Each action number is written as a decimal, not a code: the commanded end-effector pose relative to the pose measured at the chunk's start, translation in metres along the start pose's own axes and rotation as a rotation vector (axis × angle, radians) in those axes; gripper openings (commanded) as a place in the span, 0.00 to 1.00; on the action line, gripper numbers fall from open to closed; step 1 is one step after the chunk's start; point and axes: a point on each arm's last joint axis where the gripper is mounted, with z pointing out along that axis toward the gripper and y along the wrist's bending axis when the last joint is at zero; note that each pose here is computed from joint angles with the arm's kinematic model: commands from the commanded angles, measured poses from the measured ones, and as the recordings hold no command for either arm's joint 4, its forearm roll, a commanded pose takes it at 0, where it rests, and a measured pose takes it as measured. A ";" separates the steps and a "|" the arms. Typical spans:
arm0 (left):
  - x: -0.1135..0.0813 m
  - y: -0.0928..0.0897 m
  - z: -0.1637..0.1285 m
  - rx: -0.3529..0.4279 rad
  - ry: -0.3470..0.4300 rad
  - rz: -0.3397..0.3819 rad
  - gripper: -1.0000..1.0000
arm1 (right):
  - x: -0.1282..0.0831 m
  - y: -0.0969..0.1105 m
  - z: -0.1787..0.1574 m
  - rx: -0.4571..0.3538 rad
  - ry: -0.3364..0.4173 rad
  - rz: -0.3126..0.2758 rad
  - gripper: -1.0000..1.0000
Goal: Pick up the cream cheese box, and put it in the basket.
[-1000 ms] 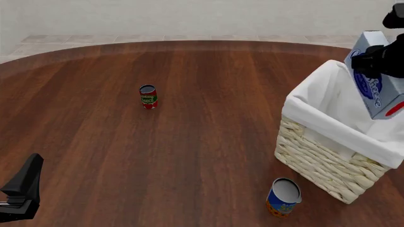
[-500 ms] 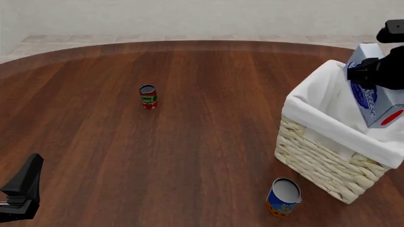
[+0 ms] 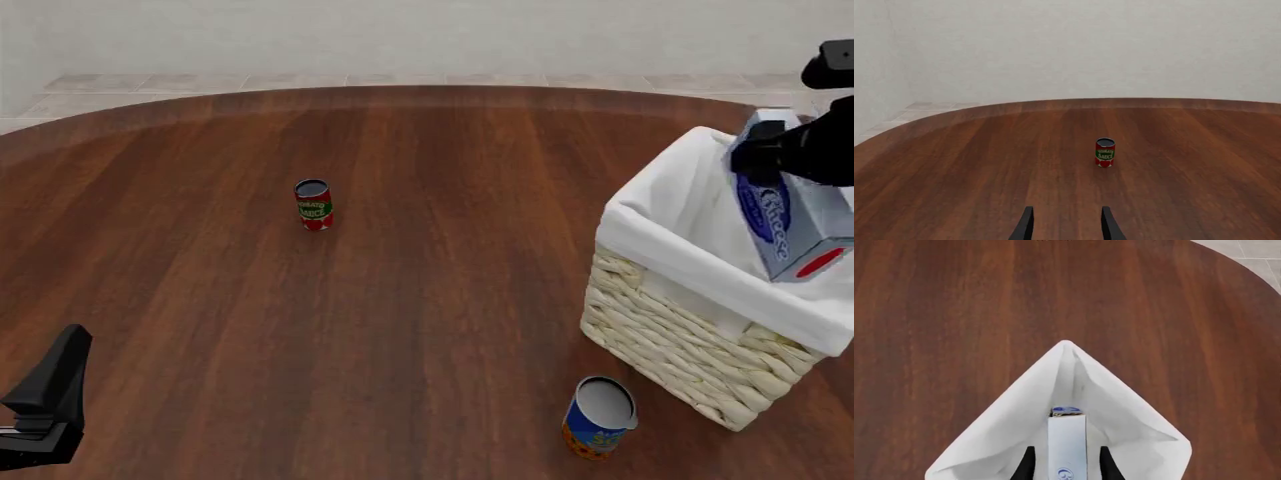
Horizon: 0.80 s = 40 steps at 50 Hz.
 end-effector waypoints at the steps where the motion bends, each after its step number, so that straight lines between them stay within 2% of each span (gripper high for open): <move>1: 0.000 0.000 0.000 0.000 0.000 0.000 1.00 | -0.002 -0.001 0.000 0.004 -0.008 -0.004 1.00; 24: 0.000 0.000 0.000 0.000 0.000 0.000 1.00 | 0.000 0.004 -0.006 -0.009 -0.012 -0.024 1.00; 39: 0.000 0.000 0.000 0.000 0.000 0.000 1.00 | -0.024 0.008 -0.065 -0.022 -0.139 -0.058 1.00; 40: 0.000 0.000 0.000 0.000 0.000 0.000 1.00 | -0.028 0.010 -0.081 -0.027 -0.175 -0.065 1.00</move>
